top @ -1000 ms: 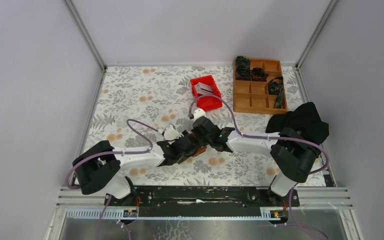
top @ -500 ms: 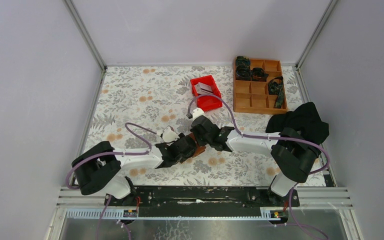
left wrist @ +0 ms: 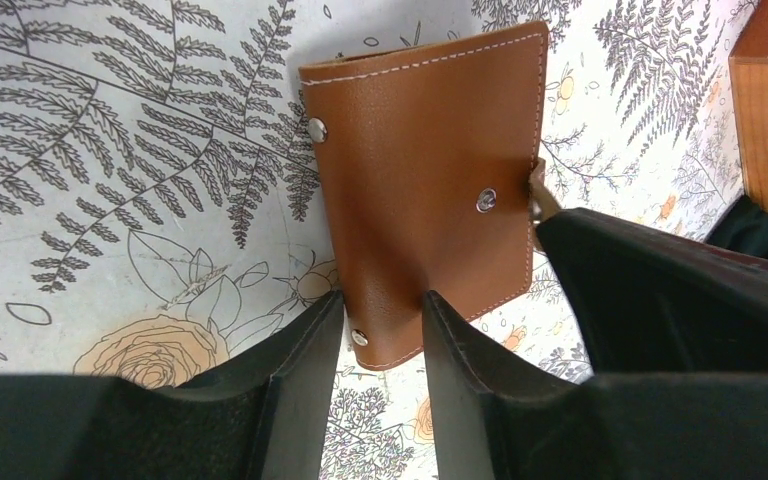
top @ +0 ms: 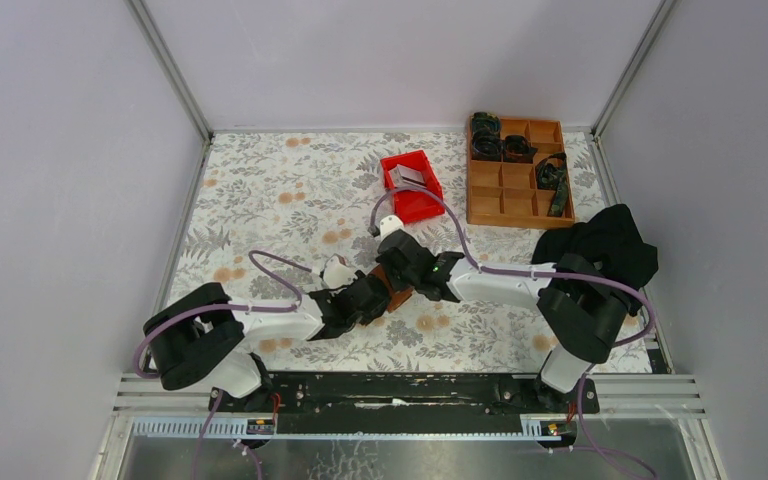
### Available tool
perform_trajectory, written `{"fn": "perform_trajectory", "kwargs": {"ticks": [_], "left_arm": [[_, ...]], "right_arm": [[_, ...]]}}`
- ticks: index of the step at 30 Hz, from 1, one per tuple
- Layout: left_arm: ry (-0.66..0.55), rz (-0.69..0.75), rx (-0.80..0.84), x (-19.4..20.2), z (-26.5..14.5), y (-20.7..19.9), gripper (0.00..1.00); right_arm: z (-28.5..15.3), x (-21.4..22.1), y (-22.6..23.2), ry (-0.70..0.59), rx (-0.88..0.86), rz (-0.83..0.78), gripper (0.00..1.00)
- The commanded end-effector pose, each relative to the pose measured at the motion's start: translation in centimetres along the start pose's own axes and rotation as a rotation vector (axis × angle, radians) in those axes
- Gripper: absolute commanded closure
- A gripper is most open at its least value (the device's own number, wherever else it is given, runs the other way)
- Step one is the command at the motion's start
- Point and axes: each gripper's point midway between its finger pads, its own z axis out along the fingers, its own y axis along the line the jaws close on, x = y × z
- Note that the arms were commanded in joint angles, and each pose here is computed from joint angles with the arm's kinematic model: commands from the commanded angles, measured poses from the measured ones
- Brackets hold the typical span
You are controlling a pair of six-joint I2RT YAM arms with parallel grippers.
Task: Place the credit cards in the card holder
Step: Close the card holder at the center of the board.
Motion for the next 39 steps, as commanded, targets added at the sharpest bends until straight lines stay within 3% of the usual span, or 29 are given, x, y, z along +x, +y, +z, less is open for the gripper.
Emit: {"fn": "perform_trajectory", "kwargs": {"ticks": [1, 21, 39], "left_arm": [[0.107, 0.24, -0.553, 0.9, -2.1, 17.9, 0.56], [0.109, 0.242, -0.549, 1.0, -2.0, 18.2, 0.56], [0.116, 0.247, -0.552, 1.0, -2.1, 18.4, 0.56]], "right_arm": [[0.3, -0.7, 1.8, -0.006, -0.049, -0.01, 1.0], [1.4, 1.1, 1.8, 0.034, -0.032, -0.021, 1.0], [1.0, -0.7, 1.0, -0.024, 0.018, -0.019, 1.0]]}}
